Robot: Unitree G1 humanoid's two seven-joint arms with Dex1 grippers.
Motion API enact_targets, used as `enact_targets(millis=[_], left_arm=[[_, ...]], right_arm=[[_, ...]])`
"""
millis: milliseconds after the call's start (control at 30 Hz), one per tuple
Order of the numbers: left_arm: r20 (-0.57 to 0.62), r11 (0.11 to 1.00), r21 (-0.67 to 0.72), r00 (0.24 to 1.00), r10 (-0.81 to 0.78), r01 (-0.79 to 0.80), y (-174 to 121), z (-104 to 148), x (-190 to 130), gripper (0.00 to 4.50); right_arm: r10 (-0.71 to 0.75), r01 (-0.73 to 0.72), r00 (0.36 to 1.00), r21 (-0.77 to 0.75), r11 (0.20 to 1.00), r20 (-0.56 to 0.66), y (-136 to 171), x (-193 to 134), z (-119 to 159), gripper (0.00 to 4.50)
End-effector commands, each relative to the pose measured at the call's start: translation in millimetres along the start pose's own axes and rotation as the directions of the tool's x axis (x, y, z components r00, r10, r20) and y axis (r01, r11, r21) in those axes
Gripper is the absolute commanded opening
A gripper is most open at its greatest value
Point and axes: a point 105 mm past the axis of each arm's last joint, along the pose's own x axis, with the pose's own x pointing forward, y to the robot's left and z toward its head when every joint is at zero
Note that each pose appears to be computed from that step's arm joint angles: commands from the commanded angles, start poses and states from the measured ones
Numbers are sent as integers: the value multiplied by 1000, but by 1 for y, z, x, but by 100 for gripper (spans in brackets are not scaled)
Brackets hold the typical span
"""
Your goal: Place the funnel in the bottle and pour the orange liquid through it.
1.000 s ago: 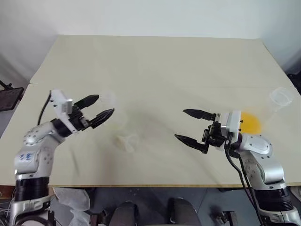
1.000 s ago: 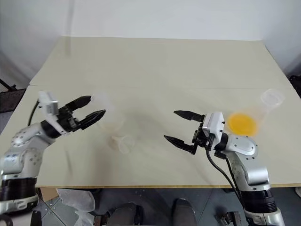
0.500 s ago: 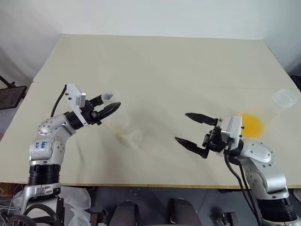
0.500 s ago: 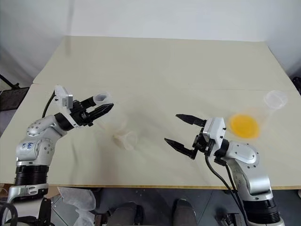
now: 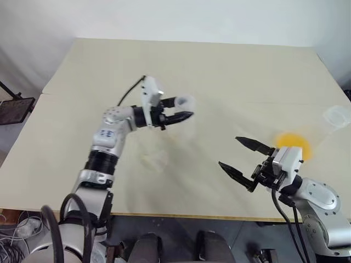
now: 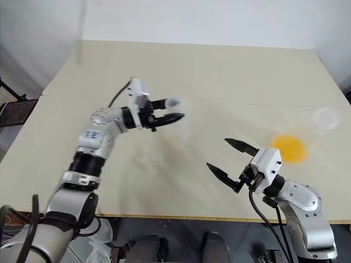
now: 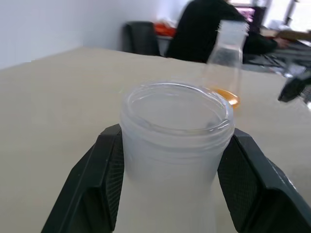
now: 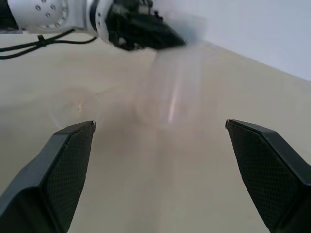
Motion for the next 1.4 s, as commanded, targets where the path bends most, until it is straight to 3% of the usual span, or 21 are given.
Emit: enact_targets(millis=[33,333,400,567,867,1067,1200,1400], left_arm=[[27,998,61,1000,-6,4,2,6,2,236],[59,998,25,997,-51,49,-7,0,10,236],[47,998,17,997,-55,54,-8,-1,10,309],[80,997,33,994,-76,73,-11,8,7,443],[62,995,77,996,-70,65,-7,9,-23,443],[119,992,119,993,29,-43,8,21,-46,443],[80,991,107,995,68,-76,7,12,-72,443],[78,958,34,956,281,-285,1,-2,-141,443]], right_arm=[[-40,42,999,-62,997,28,-2,-6,16,450],[-71,74,997,-55,996,43,3,-3,14,450],[-69,71,997,-51,996,43,3,-2,14,450],[-67,69,997,-51,996,41,1,-2,13,450],[-53,55,998,-44,998,42,1,0,12,450],[-26,28,999,-40,999,47,-1,5,11,450],[4,-2,999,-42,999,47,-2,8,10,450],[55,-53,996,-43,998,67,-2,15,11,450]])
